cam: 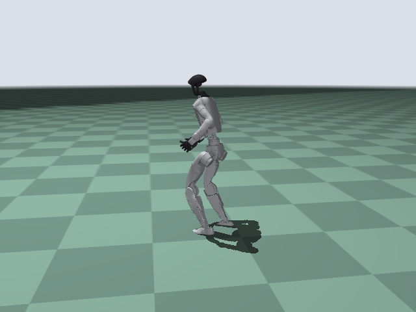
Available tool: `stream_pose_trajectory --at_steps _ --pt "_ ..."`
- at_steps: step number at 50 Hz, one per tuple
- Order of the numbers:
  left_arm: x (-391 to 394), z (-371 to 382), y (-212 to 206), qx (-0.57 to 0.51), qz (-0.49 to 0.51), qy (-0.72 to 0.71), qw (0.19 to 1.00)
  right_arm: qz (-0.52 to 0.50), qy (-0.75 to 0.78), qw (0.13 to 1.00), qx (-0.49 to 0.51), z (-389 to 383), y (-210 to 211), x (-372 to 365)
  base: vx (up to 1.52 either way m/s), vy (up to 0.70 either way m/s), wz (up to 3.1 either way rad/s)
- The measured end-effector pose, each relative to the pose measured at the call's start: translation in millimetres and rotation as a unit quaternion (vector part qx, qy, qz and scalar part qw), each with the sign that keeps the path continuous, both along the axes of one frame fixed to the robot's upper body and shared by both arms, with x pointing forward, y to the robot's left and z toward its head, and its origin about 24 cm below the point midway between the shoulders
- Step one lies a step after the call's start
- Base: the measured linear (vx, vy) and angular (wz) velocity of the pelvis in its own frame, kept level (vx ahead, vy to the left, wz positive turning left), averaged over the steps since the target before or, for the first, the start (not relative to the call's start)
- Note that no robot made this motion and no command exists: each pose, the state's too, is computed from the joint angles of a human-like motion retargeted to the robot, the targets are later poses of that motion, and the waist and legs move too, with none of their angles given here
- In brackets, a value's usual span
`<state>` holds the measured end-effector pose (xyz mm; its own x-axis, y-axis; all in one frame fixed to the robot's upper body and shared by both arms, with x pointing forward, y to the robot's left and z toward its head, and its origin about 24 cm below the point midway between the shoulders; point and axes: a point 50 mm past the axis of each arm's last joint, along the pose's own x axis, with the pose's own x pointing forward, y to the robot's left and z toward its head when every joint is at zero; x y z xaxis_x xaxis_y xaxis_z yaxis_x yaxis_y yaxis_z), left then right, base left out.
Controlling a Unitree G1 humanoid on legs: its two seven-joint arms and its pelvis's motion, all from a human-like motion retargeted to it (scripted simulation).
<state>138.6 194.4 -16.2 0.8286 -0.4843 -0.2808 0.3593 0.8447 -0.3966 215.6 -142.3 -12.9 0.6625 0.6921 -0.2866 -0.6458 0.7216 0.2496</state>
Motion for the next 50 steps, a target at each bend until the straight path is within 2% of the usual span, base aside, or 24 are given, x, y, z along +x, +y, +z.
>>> stream_pose_trajectory --at_steps 9,18,24,30,40,50 --pt "0.4 -1.5 -16.0 -0.009 -0.035 0.003 0.999 -0.031 -0.057 0.998 -0.027 13.1 -0.2 20.3 0.12 0.15 -2.1" --pt "14.2 0.6 -14.4 -0.063 0.045 -0.024 0.997 -0.089 -0.152 0.984 -0.002 46.8 -5.8 28.6 0.16 0.22 -1.08" --pt "30.8 17.9 -2.8 -0.041 0.093 -0.086 0.991 -0.14 -0.223 0.965 -0.014 71.5 -20.4 26.0 0.21 0.16 -0.49" --pt "34.0 29.7 -1.8 -0.049 0.104 -0.116 0.987 -0.147 -0.255 0.956 -0.02 86.1 -23.4 19.9 0.19 0.15 -0.51" --pt "38.6 57.4 -19.5 -0.149 0.057 -0.16 0.974 -0.108 -0.229 0.967 0.038 96.6 -11.5 10.7 0.18 0.2 -0.53" --pt "32.1 63.3 -40.5 -0.221 -0.019 -0.137 0.965 -0.088 -0.184 0.976 0.072 87.1 -0.8 4.2 0.0 0.19 -0.84"
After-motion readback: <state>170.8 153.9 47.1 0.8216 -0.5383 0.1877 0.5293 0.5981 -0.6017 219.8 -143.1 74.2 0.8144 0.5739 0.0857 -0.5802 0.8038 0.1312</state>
